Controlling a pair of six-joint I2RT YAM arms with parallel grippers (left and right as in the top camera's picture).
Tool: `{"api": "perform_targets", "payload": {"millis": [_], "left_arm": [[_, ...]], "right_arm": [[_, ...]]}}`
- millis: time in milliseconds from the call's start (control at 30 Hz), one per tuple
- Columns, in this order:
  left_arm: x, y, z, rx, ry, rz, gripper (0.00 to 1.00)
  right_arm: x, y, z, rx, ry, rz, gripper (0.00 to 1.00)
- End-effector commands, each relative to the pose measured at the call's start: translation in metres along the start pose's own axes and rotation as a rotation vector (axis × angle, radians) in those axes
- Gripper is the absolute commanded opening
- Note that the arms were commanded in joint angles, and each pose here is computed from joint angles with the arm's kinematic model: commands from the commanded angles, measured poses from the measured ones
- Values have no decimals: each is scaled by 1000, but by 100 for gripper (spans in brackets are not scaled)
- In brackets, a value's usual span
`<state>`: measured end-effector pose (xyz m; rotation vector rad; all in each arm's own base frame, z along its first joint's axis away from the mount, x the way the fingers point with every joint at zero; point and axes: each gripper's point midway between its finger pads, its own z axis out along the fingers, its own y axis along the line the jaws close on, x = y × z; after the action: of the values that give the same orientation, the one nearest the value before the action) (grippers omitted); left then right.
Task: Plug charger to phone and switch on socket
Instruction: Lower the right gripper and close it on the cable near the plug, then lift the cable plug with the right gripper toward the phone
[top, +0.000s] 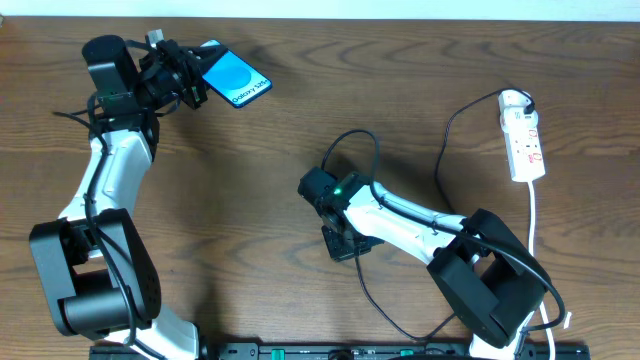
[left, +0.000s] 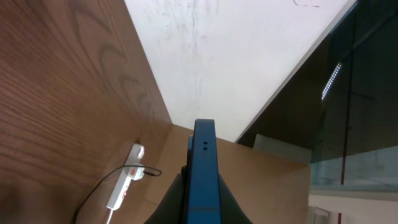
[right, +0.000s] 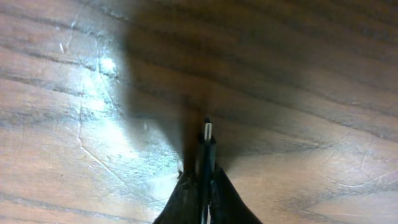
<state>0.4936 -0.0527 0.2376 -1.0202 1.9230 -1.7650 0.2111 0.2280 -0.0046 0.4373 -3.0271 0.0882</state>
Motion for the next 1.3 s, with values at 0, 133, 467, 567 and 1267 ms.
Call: {"api": "perform_targets", "payload": {"millis": [0, 133, 467, 567, 1267], "left_arm": [[10, -24, -6, 36, 19, 58, 8], [10, -24, -6, 36, 19, 58, 7], [10, -24, -6, 36, 19, 58, 7], [10, -24, -6, 36, 19, 58, 7], [10, -24, -6, 36, 19, 58, 7]], "right_arm": [[-1, -19, 19, 96, 8, 12, 1], [-3, -19, 19, 97, 3, 12, 1], [-13, -25, 17, 102, -23, -43, 1], [-23, -27, 13, 86, -42, -21, 1], [-121, -9, -76, -368, -222, -30, 1]]}}
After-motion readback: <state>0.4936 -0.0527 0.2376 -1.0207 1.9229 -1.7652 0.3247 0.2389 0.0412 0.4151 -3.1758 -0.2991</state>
